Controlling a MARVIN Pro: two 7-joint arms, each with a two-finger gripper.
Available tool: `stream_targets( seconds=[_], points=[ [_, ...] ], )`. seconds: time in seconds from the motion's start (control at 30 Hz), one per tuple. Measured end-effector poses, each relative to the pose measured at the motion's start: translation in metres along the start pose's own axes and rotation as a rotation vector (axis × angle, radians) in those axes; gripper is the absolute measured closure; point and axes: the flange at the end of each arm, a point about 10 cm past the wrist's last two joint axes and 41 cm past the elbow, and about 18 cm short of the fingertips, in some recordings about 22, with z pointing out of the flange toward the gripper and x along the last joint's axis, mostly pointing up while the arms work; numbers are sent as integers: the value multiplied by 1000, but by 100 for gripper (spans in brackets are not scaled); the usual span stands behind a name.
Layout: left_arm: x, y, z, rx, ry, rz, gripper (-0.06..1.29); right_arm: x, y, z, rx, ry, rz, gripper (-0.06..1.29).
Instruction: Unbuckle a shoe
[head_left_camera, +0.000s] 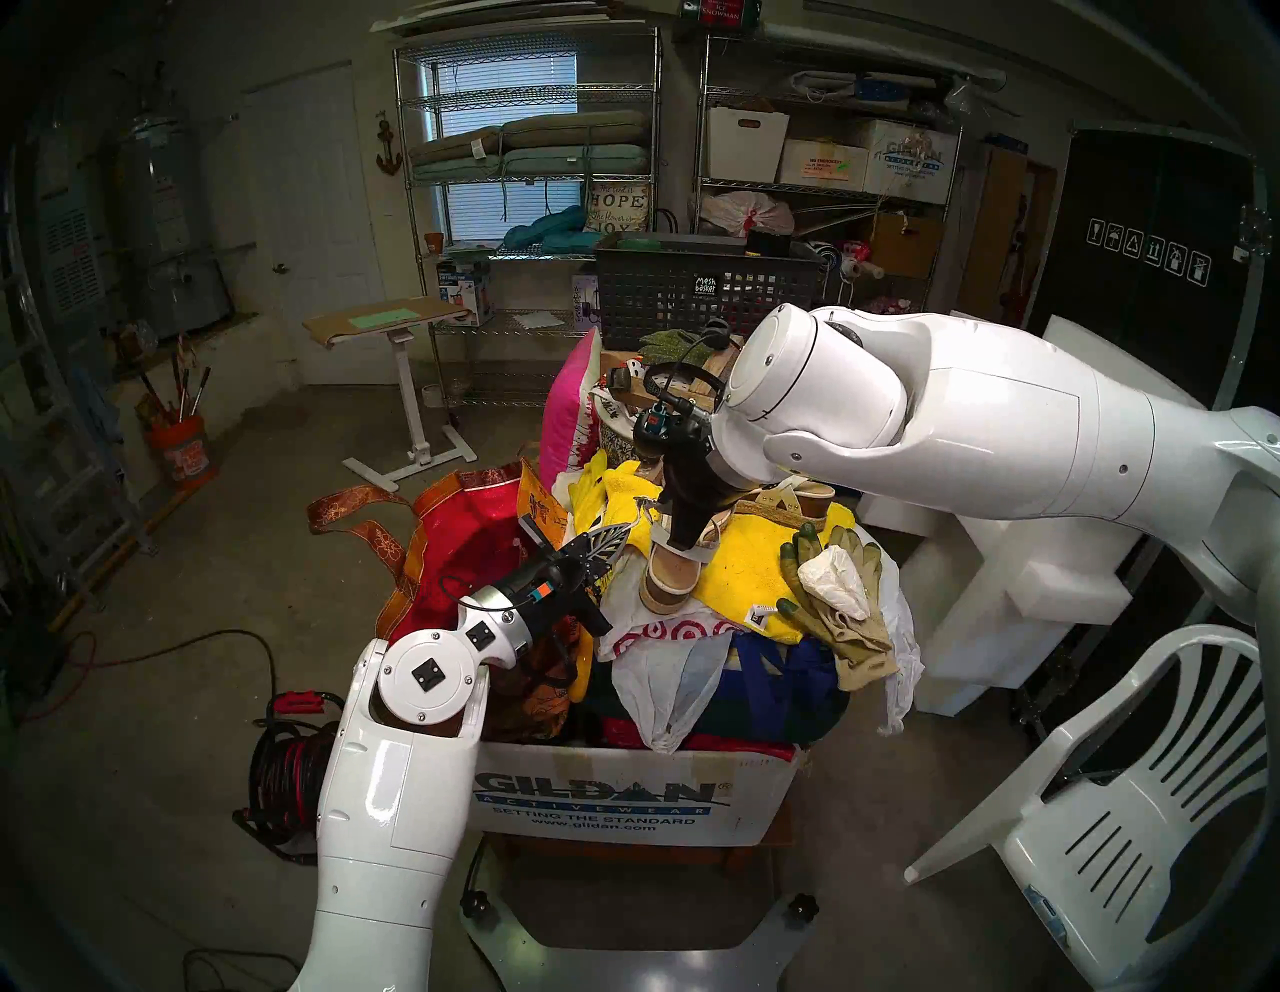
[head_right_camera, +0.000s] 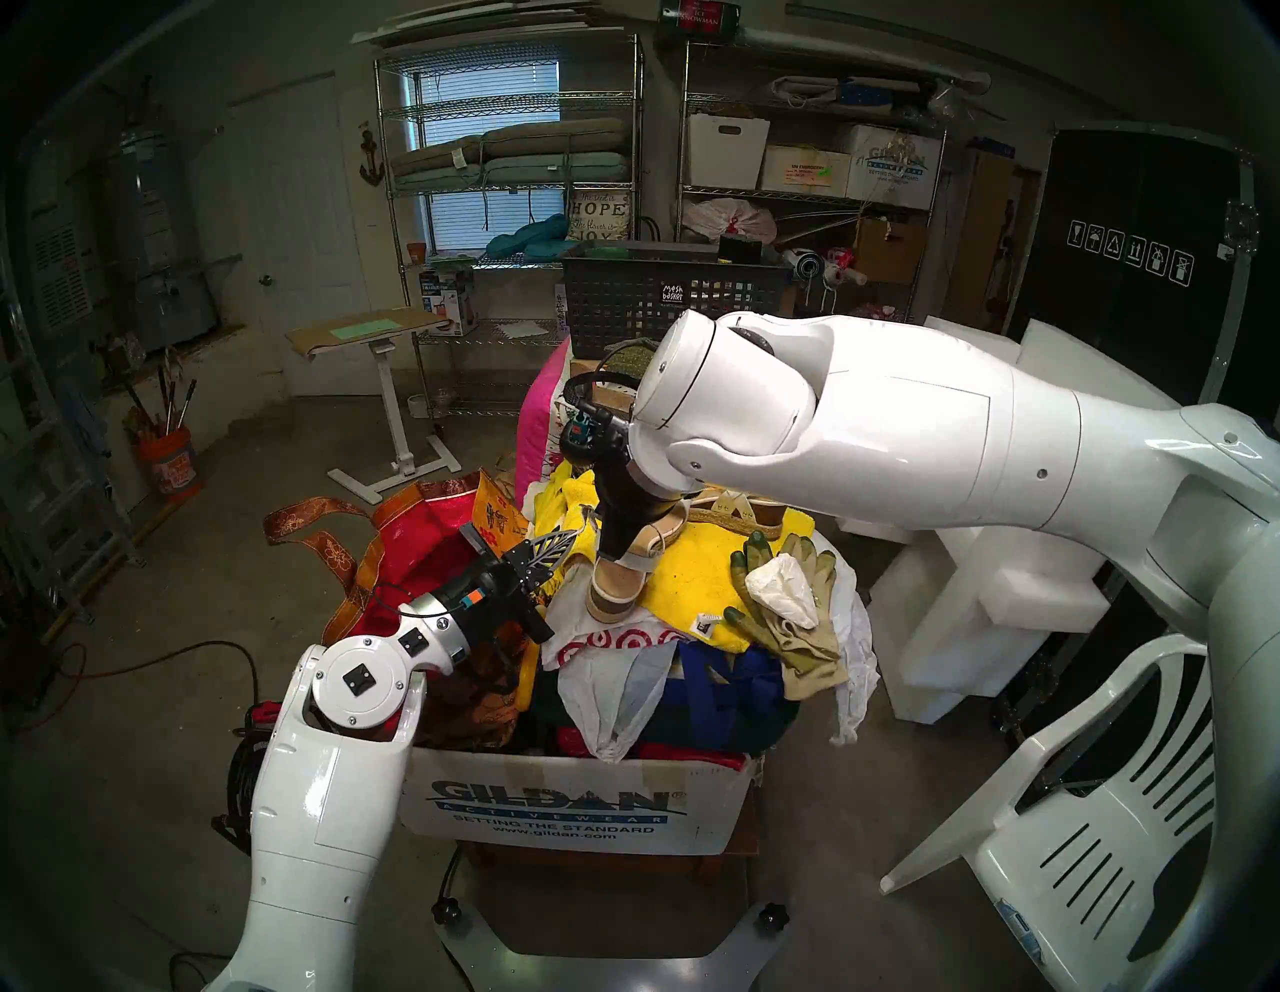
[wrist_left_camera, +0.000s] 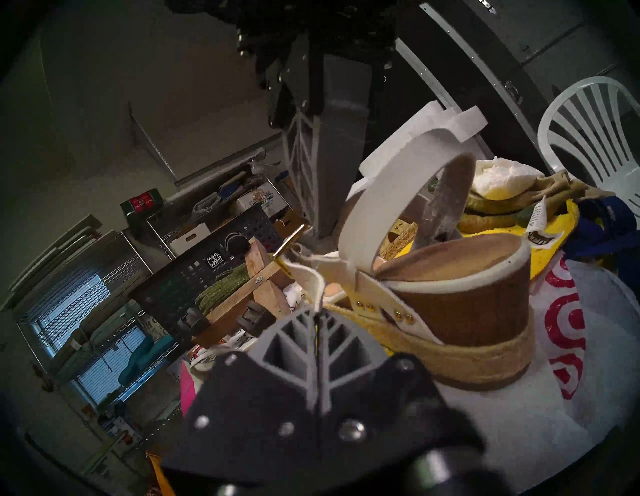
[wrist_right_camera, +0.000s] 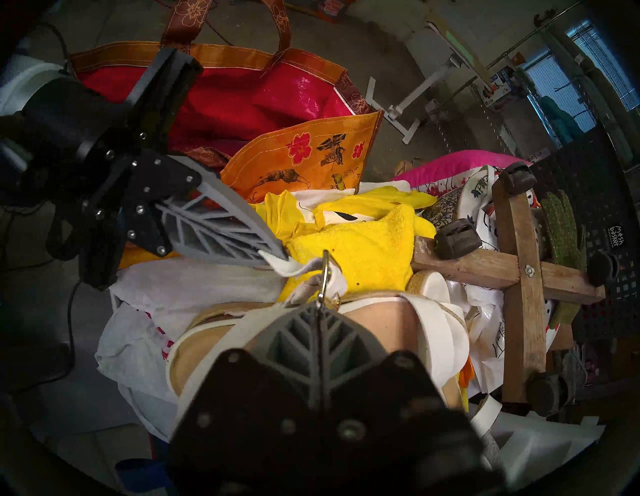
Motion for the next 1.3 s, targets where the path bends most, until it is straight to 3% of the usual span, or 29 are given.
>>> stream_targets(
  seconds=[0.33, 0.53, 0.97, 1.1, 1.3],
  points=[
    [14, -8, 9, 23, -3, -25, 126, -4, -4, -3, 0, 5, 10, 125],
    [20, -15, 11, -18, -11, -69, 126, -6, -5, -4, 1, 9, 13, 125],
    [11, -31, 8, -186, 13, -148, 126, -11, -9, -10, -1, 12, 13, 125],
    [4, -34, 12, -255, 6, -181, 126, -13, -11, -11, 7, 11, 15, 125],
    [7, -38, 22, -363, 32, -201, 126, -15, -14, -11, 27, 10, 18, 125]
  ],
)
